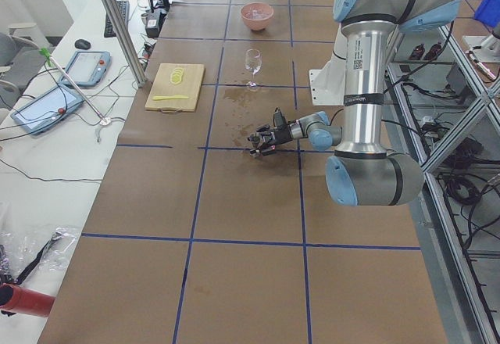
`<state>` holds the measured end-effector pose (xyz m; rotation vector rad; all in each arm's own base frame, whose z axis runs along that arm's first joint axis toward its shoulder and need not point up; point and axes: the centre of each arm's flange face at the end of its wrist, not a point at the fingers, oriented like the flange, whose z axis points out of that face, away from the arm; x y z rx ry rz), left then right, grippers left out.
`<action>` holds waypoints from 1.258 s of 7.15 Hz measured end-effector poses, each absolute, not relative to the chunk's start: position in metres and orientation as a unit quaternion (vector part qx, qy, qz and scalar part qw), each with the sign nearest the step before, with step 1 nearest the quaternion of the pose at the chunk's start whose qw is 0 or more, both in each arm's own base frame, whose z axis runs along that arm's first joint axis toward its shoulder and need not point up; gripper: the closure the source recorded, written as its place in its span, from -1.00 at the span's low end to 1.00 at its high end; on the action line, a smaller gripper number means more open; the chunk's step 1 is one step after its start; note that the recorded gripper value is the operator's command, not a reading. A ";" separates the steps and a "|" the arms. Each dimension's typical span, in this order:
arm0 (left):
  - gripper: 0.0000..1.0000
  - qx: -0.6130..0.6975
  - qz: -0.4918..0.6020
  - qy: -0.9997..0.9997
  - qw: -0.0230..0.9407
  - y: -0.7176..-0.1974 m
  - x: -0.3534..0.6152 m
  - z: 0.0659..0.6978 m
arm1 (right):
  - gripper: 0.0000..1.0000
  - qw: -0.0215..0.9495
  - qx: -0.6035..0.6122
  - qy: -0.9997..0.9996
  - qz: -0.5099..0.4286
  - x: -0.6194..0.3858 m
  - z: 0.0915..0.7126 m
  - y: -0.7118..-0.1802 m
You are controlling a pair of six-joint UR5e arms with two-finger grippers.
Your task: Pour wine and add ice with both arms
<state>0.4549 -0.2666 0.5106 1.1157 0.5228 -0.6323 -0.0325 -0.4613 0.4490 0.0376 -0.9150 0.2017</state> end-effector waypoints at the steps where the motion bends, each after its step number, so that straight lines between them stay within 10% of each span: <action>1: -0.28 0.515 -0.292 0.240 0.770 -0.267 0.454 0.511 | -1.00 0.892 0.018 -0.441 0.097 -0.033 0.449 -0.461; 9: 0.31 0.515 -0.289 0.235 0.772 -0.267 0.450 0.518 | -1.00 0.892 0.019 -0.441 0.097 -0.032 0.448 -0.461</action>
